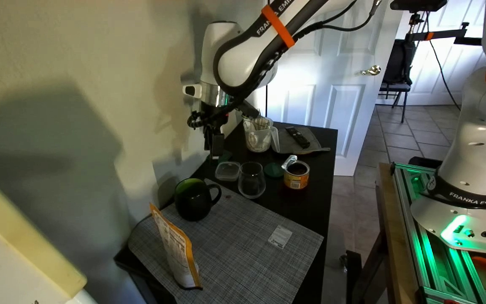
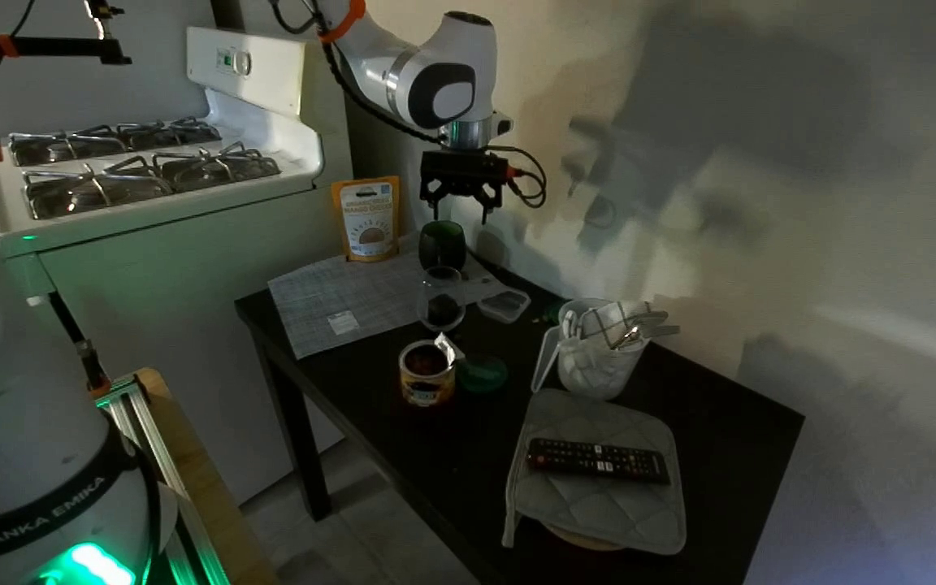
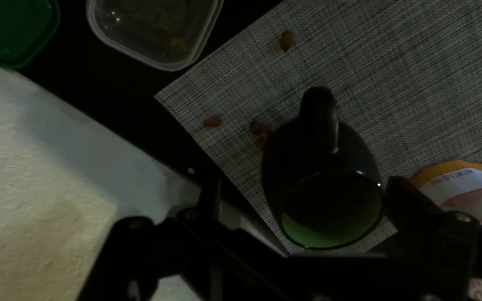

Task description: Move the black cup to the right

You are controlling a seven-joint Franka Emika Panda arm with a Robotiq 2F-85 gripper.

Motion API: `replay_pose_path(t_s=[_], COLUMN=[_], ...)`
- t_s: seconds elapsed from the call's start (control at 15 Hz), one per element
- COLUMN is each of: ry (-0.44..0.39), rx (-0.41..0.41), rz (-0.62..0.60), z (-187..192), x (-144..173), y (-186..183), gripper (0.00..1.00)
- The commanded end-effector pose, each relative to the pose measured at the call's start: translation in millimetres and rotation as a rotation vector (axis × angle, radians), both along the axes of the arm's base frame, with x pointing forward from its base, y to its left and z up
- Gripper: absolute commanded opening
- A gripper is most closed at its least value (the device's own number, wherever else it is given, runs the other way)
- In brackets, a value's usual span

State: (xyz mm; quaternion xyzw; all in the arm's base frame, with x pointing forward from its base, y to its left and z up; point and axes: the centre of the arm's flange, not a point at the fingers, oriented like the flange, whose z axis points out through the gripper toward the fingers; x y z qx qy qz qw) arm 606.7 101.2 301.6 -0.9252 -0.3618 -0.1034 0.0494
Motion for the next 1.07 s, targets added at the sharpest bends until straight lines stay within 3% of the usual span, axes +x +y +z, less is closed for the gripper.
replay_pose_path(t_s=[0.0,0.33,0.67,1.0], ry=[0.04,0.046,0.103,0.016], rx=[0.059,0.068,0.06,0.027], rz=[0.012,0.015,0.003,-0.014], z=[-33,-61,-86,-92], x=[-6,-7,-10,-5], y=[13,30,33,32], gripper=[1.0,1.0,0.99,0.9])
